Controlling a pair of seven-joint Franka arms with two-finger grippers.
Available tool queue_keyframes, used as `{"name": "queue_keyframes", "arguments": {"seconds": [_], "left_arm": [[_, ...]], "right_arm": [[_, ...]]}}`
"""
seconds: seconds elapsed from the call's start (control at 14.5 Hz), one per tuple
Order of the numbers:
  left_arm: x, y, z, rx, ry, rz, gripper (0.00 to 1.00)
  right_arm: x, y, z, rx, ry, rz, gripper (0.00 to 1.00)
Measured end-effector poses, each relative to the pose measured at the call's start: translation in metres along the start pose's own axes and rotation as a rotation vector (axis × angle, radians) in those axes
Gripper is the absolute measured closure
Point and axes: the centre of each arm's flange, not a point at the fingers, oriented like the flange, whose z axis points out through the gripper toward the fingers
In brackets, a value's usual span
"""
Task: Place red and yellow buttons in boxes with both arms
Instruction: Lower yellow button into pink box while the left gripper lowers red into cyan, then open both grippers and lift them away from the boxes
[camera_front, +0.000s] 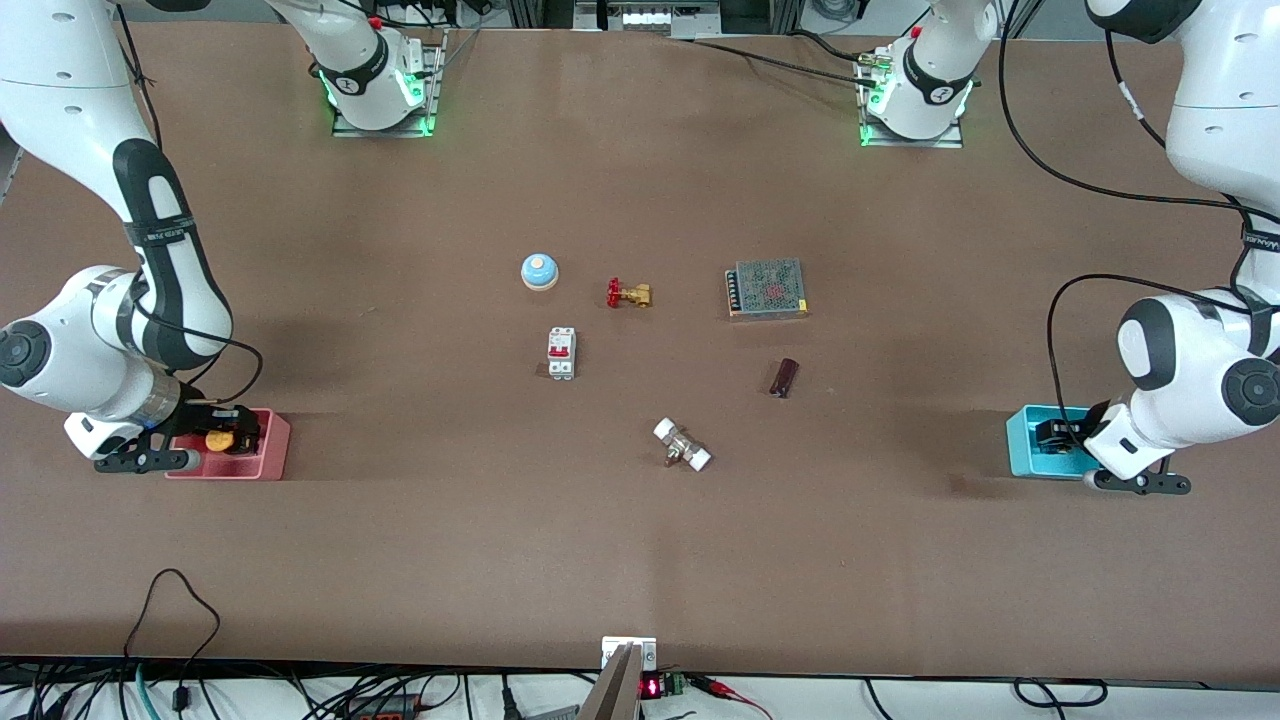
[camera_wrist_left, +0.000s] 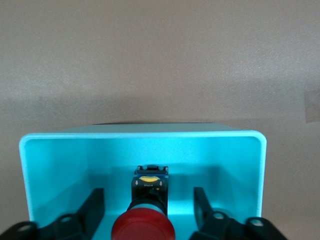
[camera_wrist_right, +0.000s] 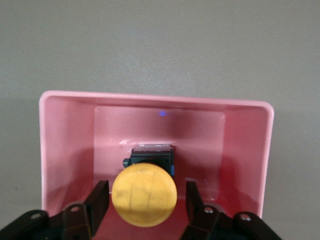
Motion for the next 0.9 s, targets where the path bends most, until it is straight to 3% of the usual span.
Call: {"name": "queue_keyframes", "arguments": {"seconds": [0.14, 0.28, 0.34, 0.62, 0.9], "left_arm": [[0.002, -0.001, -0.005, 0.003, 0.009, -0.001, 0.00], [0.003, -0.002, -0.017, 0.004, 0.001, -0.001, 0.00], [0.003, -0.001, -0.028, 0.004, -0.009, 0.001, 0.00], [-0.001, 0.013, -0.096, 0.007, -0.030, 0.022, 0.00], [-0.012, 0.065, -0.176, -0.006, -0.063, 0.095, 0.00]], "right_arm": [[0.002, 0.000, -0.002, -0.001, 0.005, 0.000, 0.22], [0.005, -0.001, -0.013, 0.001, 0.008, -0.002, 0.04], [0.005, -0.002, -0.022, 0.008, -0.003, -0.004, 0.00], [0.005, -0.013, -0.098, 0.042, -0.032, -0.019, 0.00], [-0.013, -0.029, -0.195, 0.069, -0.052, -0.026, 0.00]]}}
